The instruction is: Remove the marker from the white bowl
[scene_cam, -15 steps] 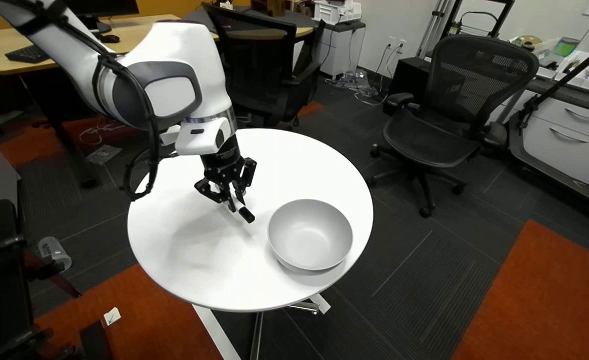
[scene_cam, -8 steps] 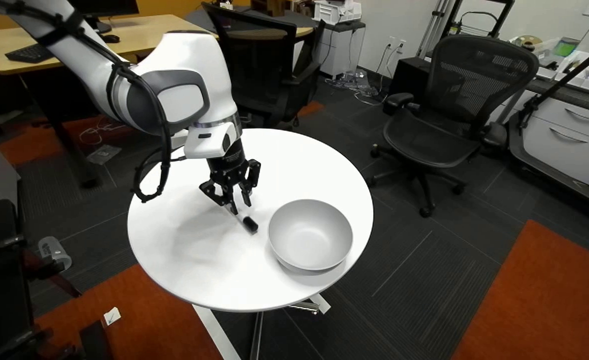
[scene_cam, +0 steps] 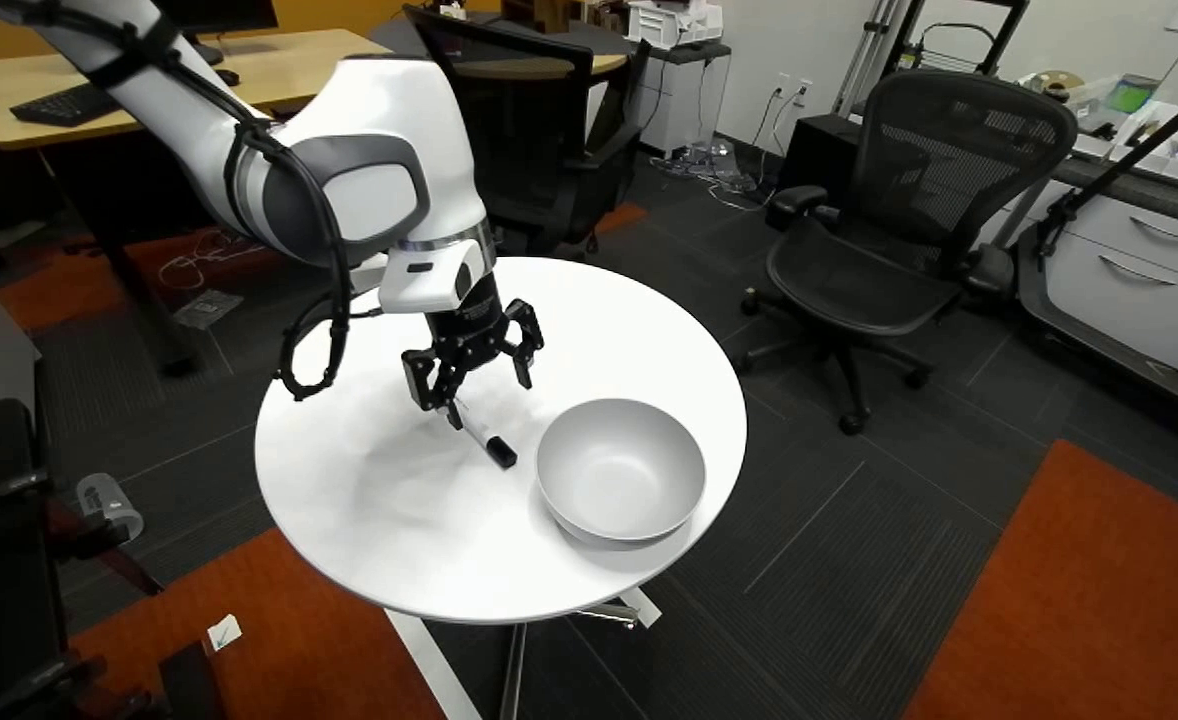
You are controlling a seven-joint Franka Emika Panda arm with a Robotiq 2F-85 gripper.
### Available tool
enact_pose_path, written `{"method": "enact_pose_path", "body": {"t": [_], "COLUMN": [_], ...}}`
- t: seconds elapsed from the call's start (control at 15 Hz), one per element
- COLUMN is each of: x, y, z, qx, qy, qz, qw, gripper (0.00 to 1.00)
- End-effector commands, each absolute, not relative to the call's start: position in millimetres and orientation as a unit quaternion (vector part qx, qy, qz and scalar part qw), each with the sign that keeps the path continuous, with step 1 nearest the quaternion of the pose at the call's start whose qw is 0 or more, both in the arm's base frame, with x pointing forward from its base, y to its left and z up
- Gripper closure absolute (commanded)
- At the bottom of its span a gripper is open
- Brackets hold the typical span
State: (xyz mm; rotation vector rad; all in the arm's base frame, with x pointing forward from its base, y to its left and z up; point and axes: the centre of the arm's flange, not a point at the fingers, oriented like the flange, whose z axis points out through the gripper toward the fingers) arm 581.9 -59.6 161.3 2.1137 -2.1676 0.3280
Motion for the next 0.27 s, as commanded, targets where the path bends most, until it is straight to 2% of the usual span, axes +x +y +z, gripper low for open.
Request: {"method": "enact_pose_path", "body": {"t": [0.0,0.2], "x": [585.5,582.7], "y": [-62.8,-61.2], "z": [167.7,162.1], "qx": [0.695,0.693], "qy": [-0.711,-0.712], "qz": [0.099,0.104], "qw": [0.038,0.044], "gripper": [0.00,0.00]}}
